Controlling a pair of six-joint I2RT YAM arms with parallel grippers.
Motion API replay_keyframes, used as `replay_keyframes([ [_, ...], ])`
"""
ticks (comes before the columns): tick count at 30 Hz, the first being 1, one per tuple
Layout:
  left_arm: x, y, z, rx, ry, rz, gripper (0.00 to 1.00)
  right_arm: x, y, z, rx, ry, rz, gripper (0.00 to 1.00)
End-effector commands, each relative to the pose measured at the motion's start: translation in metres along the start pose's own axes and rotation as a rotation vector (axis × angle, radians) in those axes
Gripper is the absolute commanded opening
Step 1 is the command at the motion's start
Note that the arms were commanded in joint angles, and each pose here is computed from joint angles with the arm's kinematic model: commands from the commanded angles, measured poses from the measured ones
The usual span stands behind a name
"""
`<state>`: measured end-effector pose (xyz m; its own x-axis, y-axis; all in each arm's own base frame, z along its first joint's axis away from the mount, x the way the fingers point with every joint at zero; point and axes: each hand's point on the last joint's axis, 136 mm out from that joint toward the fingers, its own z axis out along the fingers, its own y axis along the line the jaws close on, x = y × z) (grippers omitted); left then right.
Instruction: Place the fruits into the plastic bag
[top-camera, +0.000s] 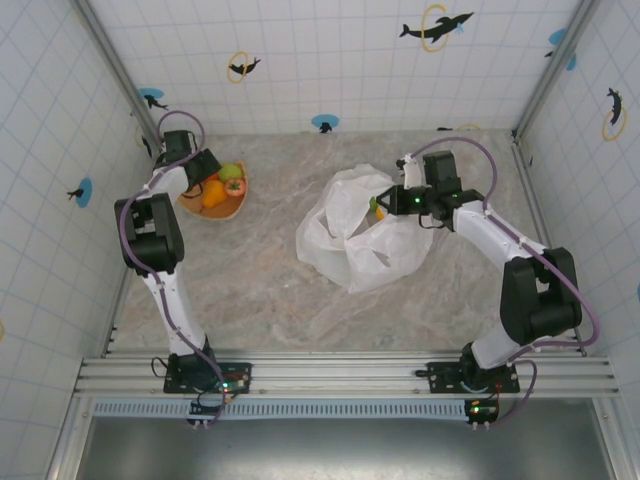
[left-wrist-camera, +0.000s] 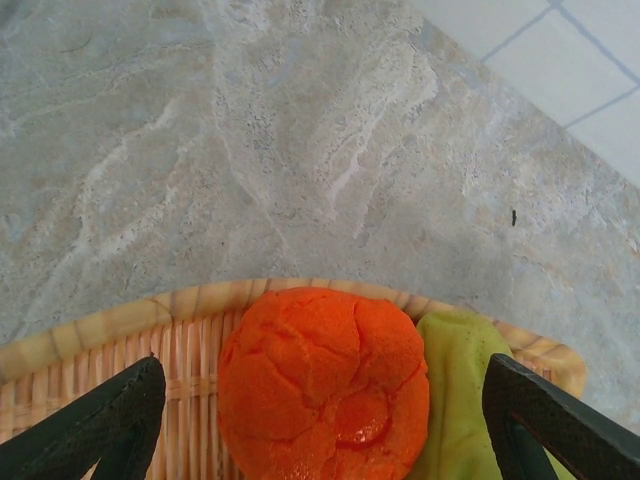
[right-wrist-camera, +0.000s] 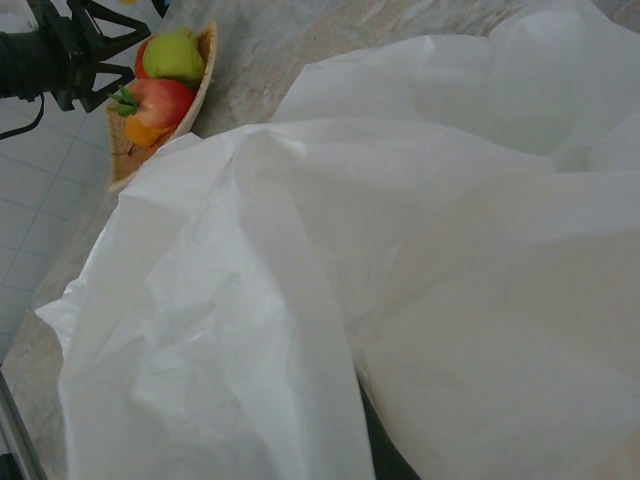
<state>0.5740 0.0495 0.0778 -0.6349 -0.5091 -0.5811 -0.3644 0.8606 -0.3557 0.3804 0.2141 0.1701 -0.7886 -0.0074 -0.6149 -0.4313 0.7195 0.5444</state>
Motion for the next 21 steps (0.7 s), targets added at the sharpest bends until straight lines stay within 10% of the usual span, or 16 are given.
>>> replay_keyframes([
  [1,-0.002,0.002,0.006,0.004,0.018,-0.028,0.82,0.007,-0.005,0.004,-0.002,0.013,0.003,0.00],
  [21,0.011,0.009,0.026,-0.011,0.058,-0.043,0.75,0.013,-0.010,0.004,0.006,0.025,0.014,0.00],
])
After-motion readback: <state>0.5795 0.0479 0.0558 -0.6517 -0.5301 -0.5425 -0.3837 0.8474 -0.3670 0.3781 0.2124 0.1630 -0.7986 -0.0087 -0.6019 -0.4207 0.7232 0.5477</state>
